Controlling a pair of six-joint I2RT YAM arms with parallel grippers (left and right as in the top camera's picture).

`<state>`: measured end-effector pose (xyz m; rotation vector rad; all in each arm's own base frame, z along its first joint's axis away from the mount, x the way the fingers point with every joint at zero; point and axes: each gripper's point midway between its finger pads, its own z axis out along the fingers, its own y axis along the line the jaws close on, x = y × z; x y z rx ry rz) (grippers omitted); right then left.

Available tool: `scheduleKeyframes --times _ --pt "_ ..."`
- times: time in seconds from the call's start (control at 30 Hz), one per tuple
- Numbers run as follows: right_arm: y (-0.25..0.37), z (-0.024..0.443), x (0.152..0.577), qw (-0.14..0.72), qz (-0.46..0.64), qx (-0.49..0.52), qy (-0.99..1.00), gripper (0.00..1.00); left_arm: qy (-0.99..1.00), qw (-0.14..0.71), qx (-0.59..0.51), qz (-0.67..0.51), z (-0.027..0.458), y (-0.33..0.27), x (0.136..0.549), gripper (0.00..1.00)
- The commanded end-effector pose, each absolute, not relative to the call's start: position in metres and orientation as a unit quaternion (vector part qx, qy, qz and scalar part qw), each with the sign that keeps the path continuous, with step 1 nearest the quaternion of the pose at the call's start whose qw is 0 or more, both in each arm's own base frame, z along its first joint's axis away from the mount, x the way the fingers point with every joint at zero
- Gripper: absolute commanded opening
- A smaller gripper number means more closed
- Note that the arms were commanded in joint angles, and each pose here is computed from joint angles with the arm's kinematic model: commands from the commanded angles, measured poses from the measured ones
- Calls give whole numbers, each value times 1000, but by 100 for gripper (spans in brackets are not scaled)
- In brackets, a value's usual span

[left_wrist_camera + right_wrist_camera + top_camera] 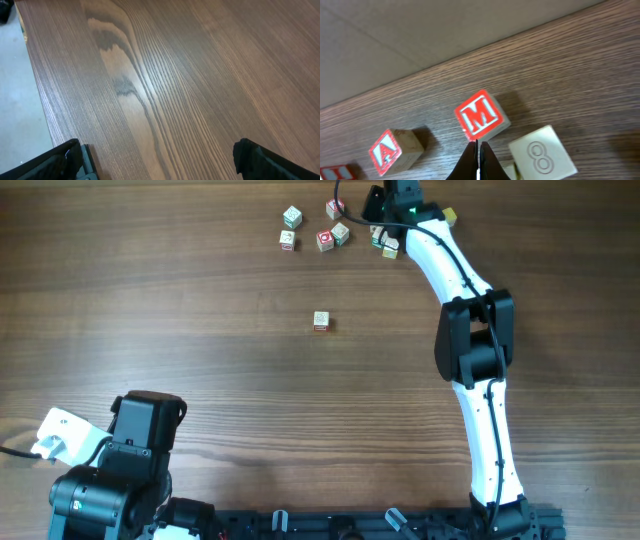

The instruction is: Form a horizontal line

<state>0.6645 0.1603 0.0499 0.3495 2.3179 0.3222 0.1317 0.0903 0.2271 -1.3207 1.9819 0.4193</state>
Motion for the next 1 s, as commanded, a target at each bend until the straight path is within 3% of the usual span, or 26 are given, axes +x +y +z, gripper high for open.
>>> scheduleKeyframes --times 0.0,0.4,0.97 --pt "151 30 666 374 103 145 910 5 758 357 -522 162 227 92 130 100" --pt "150 -16 646 314 88 142 935 5 758 357 -522 162 227 92 130 100" --pt "216 -2 608 245 172 47 953 4 758 357 -522 162 227 92 130 100"
